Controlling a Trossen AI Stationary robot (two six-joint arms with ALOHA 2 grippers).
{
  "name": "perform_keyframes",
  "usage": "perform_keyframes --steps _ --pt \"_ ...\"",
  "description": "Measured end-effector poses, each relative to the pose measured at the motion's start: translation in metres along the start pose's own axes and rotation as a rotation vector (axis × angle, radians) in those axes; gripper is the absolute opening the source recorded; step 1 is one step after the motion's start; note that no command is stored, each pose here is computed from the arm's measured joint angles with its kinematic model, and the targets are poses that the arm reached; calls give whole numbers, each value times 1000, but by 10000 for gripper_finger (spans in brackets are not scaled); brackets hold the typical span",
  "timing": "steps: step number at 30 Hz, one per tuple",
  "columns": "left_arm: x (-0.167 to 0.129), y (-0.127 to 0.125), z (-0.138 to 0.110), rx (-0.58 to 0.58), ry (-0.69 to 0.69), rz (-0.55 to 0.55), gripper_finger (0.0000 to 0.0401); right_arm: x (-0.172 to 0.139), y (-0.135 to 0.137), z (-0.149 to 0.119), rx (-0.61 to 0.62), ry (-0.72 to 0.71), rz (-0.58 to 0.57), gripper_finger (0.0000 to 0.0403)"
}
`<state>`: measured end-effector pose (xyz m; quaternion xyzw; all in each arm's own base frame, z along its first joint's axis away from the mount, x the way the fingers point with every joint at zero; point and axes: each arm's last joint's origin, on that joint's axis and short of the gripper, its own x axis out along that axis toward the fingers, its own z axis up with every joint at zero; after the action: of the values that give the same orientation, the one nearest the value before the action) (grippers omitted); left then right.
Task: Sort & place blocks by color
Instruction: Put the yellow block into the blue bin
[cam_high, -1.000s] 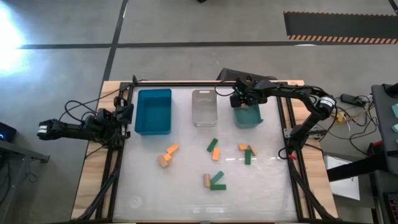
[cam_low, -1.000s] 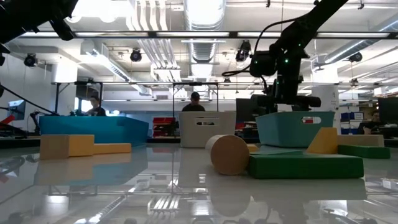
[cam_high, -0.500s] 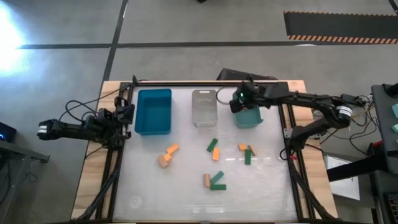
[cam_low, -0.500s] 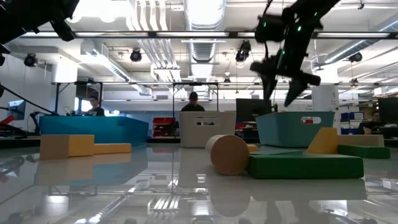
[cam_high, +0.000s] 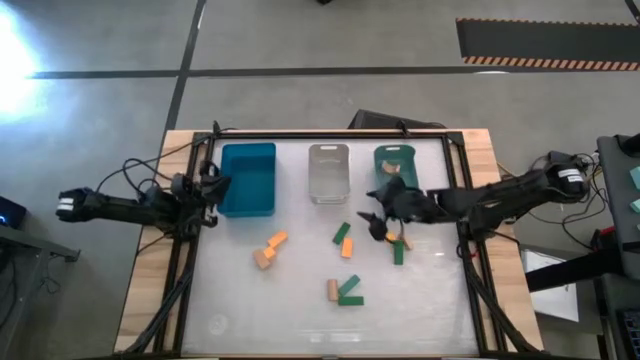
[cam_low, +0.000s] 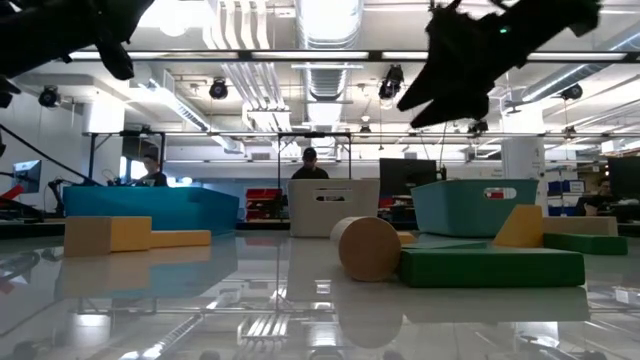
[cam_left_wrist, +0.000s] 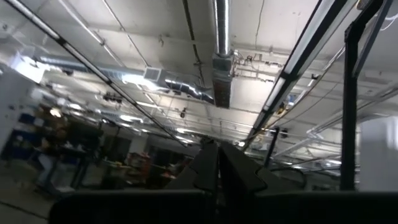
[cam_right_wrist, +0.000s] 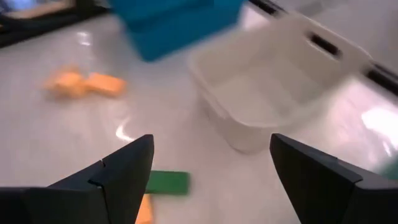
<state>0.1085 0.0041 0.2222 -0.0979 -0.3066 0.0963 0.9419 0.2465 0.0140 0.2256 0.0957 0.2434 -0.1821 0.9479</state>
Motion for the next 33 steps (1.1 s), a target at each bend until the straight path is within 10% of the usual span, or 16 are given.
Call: perform_keyframes --steps 10,21,33 --pt "14 -5 -5 -241 62 -31 0 -24 -4 -27 -199 -211 152 313" --pt "64 -27 5 -253 134 -48 0 -48 -14 -20 -249 -335 164 313" --pt "117 -54 -17 -258 832 211 0 -63 -17 -13 -353 -417 205 313"
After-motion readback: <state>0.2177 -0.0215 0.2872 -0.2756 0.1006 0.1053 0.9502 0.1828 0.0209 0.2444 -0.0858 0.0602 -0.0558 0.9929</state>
